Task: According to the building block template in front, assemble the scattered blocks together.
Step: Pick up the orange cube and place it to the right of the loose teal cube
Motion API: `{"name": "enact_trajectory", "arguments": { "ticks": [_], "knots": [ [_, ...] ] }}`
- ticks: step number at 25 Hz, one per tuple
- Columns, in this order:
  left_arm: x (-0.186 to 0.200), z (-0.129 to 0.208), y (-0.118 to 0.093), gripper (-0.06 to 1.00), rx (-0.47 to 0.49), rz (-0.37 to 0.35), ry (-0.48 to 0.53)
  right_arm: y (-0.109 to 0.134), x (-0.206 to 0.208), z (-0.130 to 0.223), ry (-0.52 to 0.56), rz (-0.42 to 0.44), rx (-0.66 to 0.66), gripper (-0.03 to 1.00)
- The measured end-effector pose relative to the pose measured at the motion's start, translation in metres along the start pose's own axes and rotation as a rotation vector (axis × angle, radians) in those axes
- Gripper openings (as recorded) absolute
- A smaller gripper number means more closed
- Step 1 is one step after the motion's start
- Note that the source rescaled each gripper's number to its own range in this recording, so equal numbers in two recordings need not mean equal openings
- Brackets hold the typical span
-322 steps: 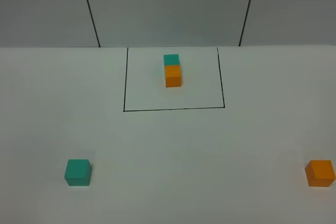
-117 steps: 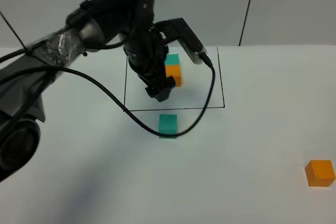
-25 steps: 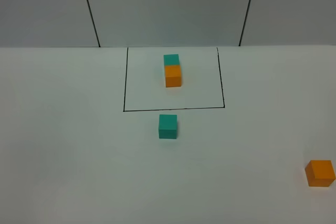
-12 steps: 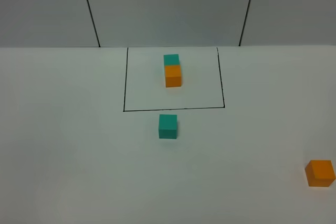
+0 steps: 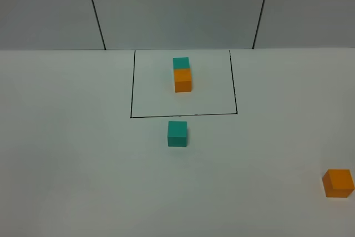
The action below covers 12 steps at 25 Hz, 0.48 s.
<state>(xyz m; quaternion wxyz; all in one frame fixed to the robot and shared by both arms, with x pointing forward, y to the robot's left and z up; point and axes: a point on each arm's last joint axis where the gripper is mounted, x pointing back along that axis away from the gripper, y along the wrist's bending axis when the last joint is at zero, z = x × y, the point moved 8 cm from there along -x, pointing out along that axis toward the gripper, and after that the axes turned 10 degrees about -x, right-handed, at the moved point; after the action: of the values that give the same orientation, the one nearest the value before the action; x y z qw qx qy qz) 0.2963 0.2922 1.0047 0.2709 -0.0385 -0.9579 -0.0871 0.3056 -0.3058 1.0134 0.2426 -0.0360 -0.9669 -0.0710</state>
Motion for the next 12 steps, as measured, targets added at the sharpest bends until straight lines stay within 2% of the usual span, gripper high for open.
{"name": "enact_trajectory", "arguments": {
  "ticks": [12],
  "knots": [
    [0.0000,0.0000,0.0000,0.71,0.001,0.000,0.000,0.0000,0.0000,0.0000,0.000,0.000,0.000,0.70]
  ]
}}
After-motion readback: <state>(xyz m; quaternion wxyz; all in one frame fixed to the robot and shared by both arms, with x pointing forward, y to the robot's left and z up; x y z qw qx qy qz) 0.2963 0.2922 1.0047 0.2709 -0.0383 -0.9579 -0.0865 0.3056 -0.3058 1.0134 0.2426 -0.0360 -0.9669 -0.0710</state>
